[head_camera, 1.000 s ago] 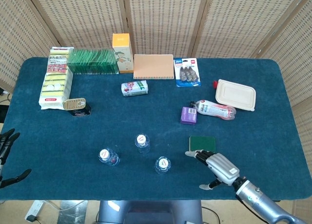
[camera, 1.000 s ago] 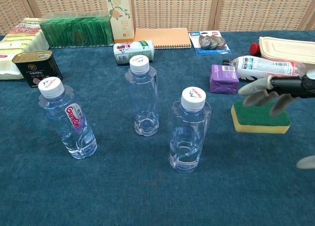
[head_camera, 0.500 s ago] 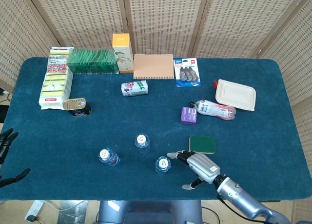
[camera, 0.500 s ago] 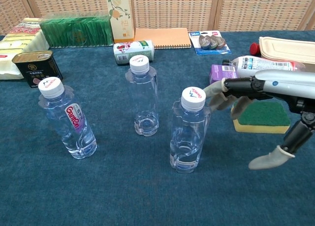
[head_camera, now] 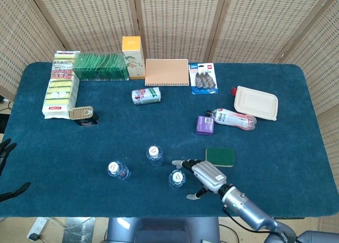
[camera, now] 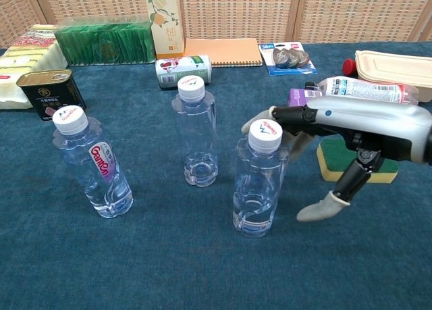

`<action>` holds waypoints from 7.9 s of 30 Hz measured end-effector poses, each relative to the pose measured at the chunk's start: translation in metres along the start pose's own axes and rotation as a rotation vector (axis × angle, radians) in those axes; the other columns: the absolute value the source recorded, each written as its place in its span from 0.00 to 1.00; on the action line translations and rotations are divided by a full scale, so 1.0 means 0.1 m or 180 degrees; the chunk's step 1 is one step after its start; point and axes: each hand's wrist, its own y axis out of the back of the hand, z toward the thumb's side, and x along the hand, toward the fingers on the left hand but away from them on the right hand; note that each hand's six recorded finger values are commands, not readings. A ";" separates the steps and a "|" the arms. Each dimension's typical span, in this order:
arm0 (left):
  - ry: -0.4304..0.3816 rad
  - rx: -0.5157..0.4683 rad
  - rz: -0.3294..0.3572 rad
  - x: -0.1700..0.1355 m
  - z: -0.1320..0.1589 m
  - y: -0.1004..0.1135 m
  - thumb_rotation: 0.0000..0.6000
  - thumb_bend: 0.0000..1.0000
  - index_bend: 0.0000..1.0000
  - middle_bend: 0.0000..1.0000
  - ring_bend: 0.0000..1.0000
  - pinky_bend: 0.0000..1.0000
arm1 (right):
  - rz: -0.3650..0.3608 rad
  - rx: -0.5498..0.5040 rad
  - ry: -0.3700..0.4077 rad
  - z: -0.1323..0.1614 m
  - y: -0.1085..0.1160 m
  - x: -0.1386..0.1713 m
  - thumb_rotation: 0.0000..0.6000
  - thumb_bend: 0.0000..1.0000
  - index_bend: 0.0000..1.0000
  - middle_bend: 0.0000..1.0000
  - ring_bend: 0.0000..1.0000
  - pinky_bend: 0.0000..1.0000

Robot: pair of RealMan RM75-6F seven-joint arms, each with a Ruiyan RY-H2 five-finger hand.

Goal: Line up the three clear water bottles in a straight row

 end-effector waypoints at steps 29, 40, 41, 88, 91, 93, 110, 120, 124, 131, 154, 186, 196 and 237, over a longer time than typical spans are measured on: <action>-0.0006 -0.0053 -0.0008 -0.01 -0.02 0.02 1.00 0.16 0.00 0.00 0.00 0.02 | -0.0164 -0.0408 -0.0041 0.11 -0.04 -0.15 1.00 0.31 0.57 0.59 0.49 0.42; -0.0003 -0.0066 -0.0035 0.00 -0.02 0.01 1.00 0.16 0.00 0.00 0.00 0.02 | -0.0565 -0.0211 -0.0054 0.06 0.41 0.11 1.00 0.35 0.57 0.60 0.50 0.43; -0.0005 -0.0068 -0.0037 0.00 -0.02 0.01 1.00 0.16 0.00 0.00 0.00 0.02 | -0.0608 -0.0173 -0.0077 0.03 0.47 0.13 1.00 0.35 0.57 0.60 0.50 0.43; -0.0018 -0.0135 -0.0058 0.01 -0.06 0.04 1.00 0.16 0.00 0.00 0.00 0.02 | -0.0277 -0.0040 -0.0588 -0.14 0.59 -0.67 1.00 0.35 0.52 0.54 0.45 0.43; -0.0018 -0.0136 -0.0059 0.01 -0.06 0.04 1.00 0.16 0.00 0.00 0.00 0.02 | -0.0280 -0.0033 -0.0594 -0.15 0.59 -0.67 1.00 0.34 0.49 0.51 0.42 0.43; -0.0021 -0.0138 -0.0056 0.01 -0.06 0.04 1.00 0.16 0.00 0.00 0.00 0.02 | -0.0264 -0.0036 -0.0594 -0.15 0.59 -0.67 1.00 0.33 0.44 0.46 0.39 0.43; -0.0020 -0.0157 -0.0043 0.00 -0.07 0.06 1.00 0.16 0.00 0.00 0.00 0.02 | -0.0230 0.0015 -0.0522 -0.13 0.64 -0.59 1.00 0.32 0.29 0.30 0.26 0.40; -0.0029 -0.0159 -0.0042 0.00 -0.06 0.06 1.00 0.16 0.00 0.00 0.00 0.02 | -0.0165 0.0010 -0.0497 -0.08 0.64 -0.46 1.00 0.28 0.15 0.11 0.08 0.22; -0.0031 -0.0163 -0.0037 -0.01 -0.06 0.06 1.00 0.16 0.00 0.00 0.00 0.02 | -0.0205 0.0045 -0.0482 -0.07 0.69 -0.41 1.00 0.28 0.14 0.08 0.04 0.17; -0.0014 -0.0201 -0.0028 -0.01 -0.08 0.08 1.00 0.16 0.00 0.00 0.00 0.02 | -0.0369 0.0187 -0.0536 -0.09 0.91 -0.15 1.00 0.27 0.13 0.05 0.00 0.14; -0.0556 -0.0881 -0.0596 0.33 0.07 -0.39 1.00 0.07 0.00 0.00 0.00 0.02 | -0.1693 0.0412 -0.0856 -0.60 1.24 1.89 0.90 0.00 0.08 0.00 0.00 0.10; -0.1045 -0.1768 -0.1254 1.01 1.30 -2.09 1.00 0.29 0.06 0.08 0.09 0.29 | -0.2028 -0.0016 -0.0576 -0.71 1.00 2.36 0.90 0.00 0.10 0.02 0.00 0.10; -0.1025 -0.1814 -0.1116 1.04 1.35 -2.17 1.00 0.42 0.42 0.39 0.34 0.43 | -0.2010 -0.0053 -0.0562 -0.72 1.01 2.35 0.90 0.00 0.10 0.02 0.00 0.10; -0.1416 -0.1778 -0.0639 1.38 1.75 -2.35 1.00 0.37 0.43 0.41 0.34 0.45 | -0.1979 -0.0091 -0.0544 -0.72 1.01 2.31 0.90 0.00 0.10 0.03 0.00 0.10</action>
